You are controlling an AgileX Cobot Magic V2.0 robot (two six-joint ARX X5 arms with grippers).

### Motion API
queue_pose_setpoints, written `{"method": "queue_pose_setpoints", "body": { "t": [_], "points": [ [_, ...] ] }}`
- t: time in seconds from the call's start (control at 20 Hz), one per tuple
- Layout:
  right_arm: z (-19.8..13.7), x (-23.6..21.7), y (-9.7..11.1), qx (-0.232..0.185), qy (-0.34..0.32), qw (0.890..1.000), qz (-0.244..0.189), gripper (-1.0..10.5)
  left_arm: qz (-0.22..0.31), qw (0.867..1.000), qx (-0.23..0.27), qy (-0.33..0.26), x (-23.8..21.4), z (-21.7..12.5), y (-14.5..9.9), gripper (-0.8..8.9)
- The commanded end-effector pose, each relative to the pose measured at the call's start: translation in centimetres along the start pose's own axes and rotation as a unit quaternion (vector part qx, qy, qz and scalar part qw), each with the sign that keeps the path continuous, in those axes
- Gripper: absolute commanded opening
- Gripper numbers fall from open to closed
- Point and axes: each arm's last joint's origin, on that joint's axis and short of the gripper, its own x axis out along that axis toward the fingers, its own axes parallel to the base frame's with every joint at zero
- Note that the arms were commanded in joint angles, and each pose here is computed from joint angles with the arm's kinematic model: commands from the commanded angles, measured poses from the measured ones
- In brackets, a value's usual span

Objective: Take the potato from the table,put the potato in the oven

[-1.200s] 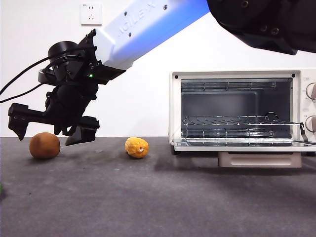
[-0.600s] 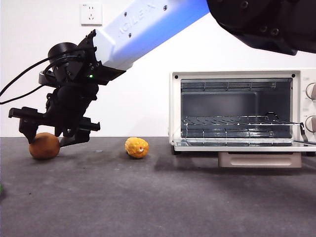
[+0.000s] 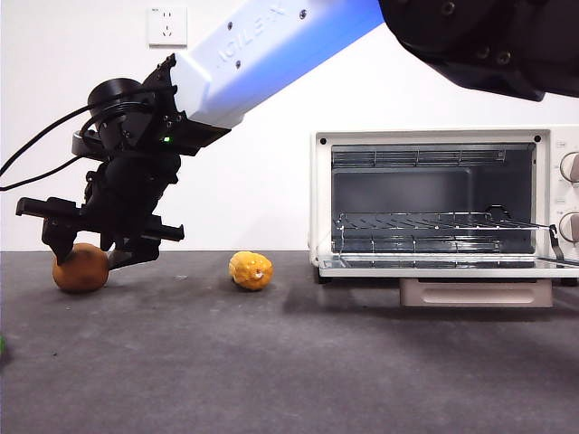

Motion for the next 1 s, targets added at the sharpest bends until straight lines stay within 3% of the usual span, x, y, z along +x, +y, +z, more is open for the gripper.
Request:
{"method": "queue_pose_setpoints", "body": {
  "t": [0.05, 0.45, 0.7, 0.85, 1.0],
  "points": [
    [-1.6, 1.1, 0.1, 0.004, 0.024, 1.0, -0.001, 1.5, 0.0, 1.0, 0.004, -0.002, 0.0, -0.1, 0.1, -0.09],
    [4.6, -3.6, 1.4, -0.002, -0.008, 1.0, 0.011, 1.6, 0.0, 1.0, 0.004, -0.002, 0.0, -0.1, 0.1, -0.09],
    [8.5, -10.4, 2.0, -0.013, 0.01, 1.0, 0.006, 1.6, 0.0, 1.0, 0.004, -0.002, 0.0, -0.1, 0.1, -0.09],
    [10.3, -14.8, 2.1, -0.03, 0.008, 1.0, -0.005, 1.5, -0.003, 1.0, 0.003, -0.002, 0.0, -0.1, 0.1, -0.09],
    [10.9, -17.8, 1.8, -0.054, 0.039, 0.997, -0.05, 1.5, -0.003, 1.0, 0.001, -0.001, 0.1, -0.2, 0.1, -0.09]
  ]
}}
